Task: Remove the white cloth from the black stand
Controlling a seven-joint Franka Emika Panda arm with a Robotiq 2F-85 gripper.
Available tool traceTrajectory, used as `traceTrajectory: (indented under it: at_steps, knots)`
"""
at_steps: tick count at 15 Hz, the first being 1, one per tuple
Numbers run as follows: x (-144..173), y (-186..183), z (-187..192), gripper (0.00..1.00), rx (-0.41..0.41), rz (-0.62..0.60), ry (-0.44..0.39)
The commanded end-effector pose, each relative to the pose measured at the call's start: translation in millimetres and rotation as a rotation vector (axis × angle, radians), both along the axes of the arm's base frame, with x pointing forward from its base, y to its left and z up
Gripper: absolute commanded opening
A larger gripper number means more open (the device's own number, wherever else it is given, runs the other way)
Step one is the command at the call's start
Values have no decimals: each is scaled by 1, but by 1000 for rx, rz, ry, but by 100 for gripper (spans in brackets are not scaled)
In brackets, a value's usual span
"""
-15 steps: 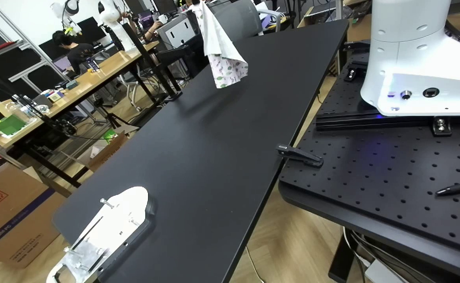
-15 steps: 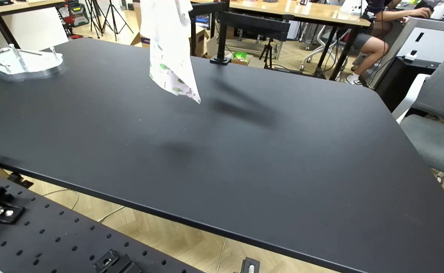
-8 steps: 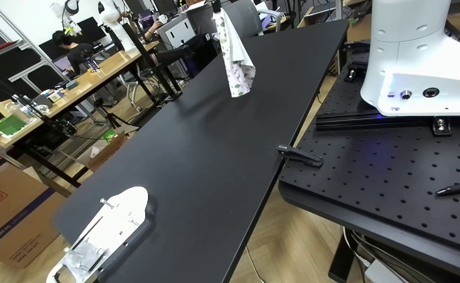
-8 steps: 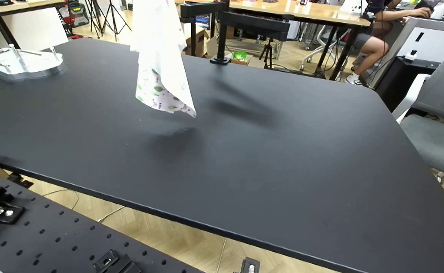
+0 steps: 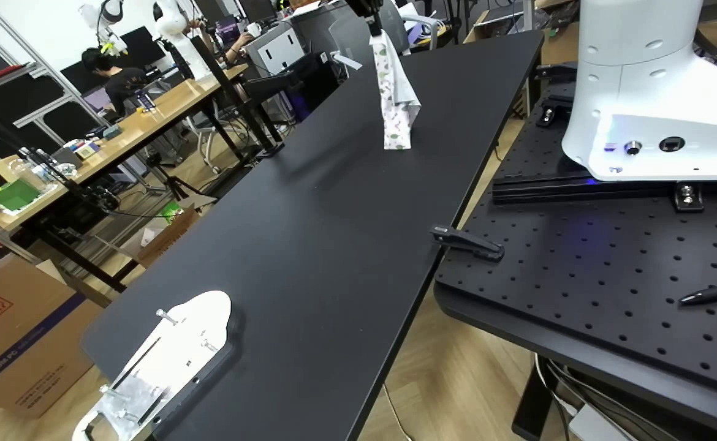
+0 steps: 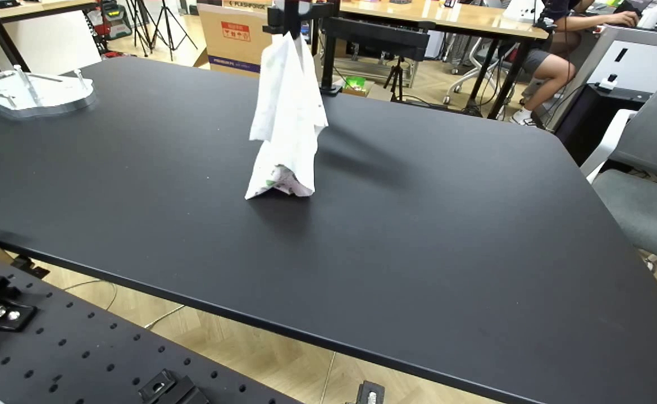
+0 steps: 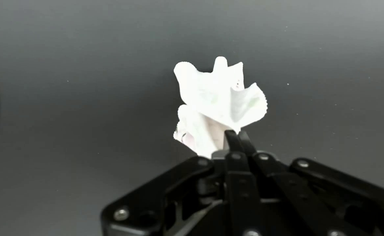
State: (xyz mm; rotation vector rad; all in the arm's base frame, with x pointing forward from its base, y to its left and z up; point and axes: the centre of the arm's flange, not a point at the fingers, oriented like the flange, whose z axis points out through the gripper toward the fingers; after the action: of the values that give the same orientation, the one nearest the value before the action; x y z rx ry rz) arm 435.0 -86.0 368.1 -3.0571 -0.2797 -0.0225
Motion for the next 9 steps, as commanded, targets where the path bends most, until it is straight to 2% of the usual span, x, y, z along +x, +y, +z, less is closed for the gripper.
traceTrajectory:
  at_steps: [1, 4, 9]
  knots:
    - [-11, -12, -14, 27, -8, -75, 18]
    - [-13, -10, -13, 46, 25, -77, 40]
    - [-11, 15, 3, 80, 86, -85, 64]
